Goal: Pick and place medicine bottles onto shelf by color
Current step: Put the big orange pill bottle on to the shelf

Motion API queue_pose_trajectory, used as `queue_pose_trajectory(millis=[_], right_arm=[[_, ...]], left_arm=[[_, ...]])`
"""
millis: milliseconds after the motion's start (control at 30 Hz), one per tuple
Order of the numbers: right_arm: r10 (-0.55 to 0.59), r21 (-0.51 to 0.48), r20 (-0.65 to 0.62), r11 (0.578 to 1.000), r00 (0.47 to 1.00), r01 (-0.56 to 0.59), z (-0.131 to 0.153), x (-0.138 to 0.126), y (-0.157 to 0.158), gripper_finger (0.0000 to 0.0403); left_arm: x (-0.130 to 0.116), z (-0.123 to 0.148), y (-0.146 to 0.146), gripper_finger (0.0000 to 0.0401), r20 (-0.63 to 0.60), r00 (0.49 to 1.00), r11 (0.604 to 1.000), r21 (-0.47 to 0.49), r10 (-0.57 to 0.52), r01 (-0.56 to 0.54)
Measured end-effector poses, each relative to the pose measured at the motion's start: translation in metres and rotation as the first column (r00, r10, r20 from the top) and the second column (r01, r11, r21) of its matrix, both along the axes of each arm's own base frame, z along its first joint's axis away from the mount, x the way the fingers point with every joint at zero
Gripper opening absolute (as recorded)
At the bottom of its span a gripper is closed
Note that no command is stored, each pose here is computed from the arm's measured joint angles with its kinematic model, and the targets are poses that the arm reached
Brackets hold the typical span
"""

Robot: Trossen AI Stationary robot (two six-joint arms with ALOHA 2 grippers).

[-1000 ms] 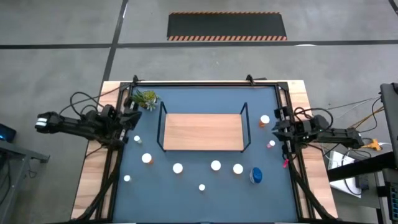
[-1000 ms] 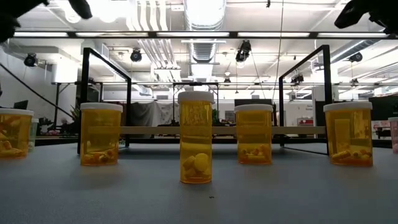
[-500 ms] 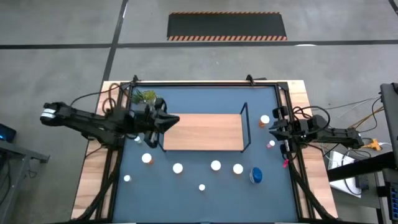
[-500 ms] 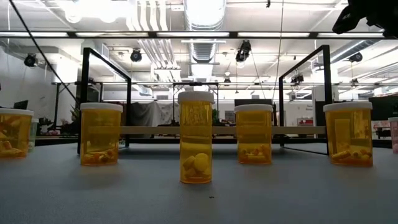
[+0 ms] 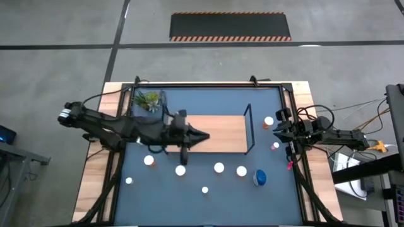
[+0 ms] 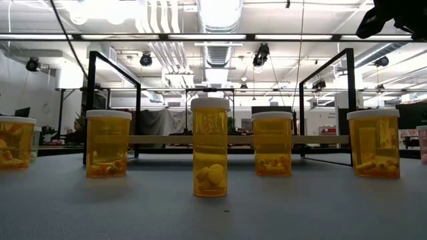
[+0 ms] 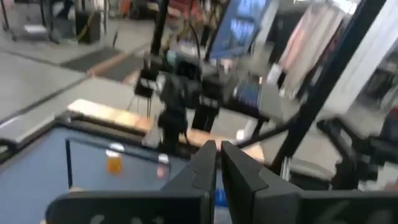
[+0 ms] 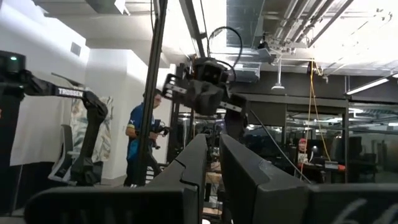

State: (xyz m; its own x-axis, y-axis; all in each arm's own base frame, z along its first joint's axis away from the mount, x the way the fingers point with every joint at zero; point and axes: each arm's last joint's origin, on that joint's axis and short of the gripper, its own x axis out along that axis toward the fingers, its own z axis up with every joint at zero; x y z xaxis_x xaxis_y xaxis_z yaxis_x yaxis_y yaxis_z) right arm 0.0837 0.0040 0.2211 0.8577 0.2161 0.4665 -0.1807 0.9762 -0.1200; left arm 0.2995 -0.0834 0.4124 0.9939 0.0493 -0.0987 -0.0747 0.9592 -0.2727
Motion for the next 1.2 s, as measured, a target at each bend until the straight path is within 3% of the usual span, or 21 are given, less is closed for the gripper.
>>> queue_pose_trajectory(millis=[167, 467, 767, 1033, 1200], right_arm=[[0.000, 0.000, 0.001, 1.000, 1.000, 0.000, 0.000, 0.000, 0.000, 0.0038], [0.001, 0.000, 0.001, 1.000, 1.000, -0.001, 0.000, 0.000, 0.000, 0.0038], [0.002, 0.000, -0.003, 1.000, 1.000, -0.002, 0.000, 0.000, 0.000, 0.0038], [0.002, 0.002, -0.047, 1.000, 0.999, -0.002, -0.004, 0.002, 0.000, 0.0038], [0.003, 0.002, -0.063, 1.000, 0.998, -0.002, -0.005, 0.003, 0.000, 0.0038]], left_arm=[[0.017, -0.007, -0.017, 0.0006, -0.124, 0.992, 1.000, -0.006, -0.029, 0.028], [0.058, -0.036, -0.047, 0.0006, -0.387, 0.921, 0.994, 0.076, -0.042, 0.077], [0.095, -0.065, -0.060, 0.0006, -0.632, 0.774, 0.978, 0.173, 0.023, 0.113], [0.123, -0.126, -0.071, 0.0006, -0.741, 0.669, 0.948, 0.250, 0.058, 0.195], [0.130, -0.131, -0.068, 0.0021, -0.733, 0.679, 0.952, 0.229, 0.033, 0.201]])
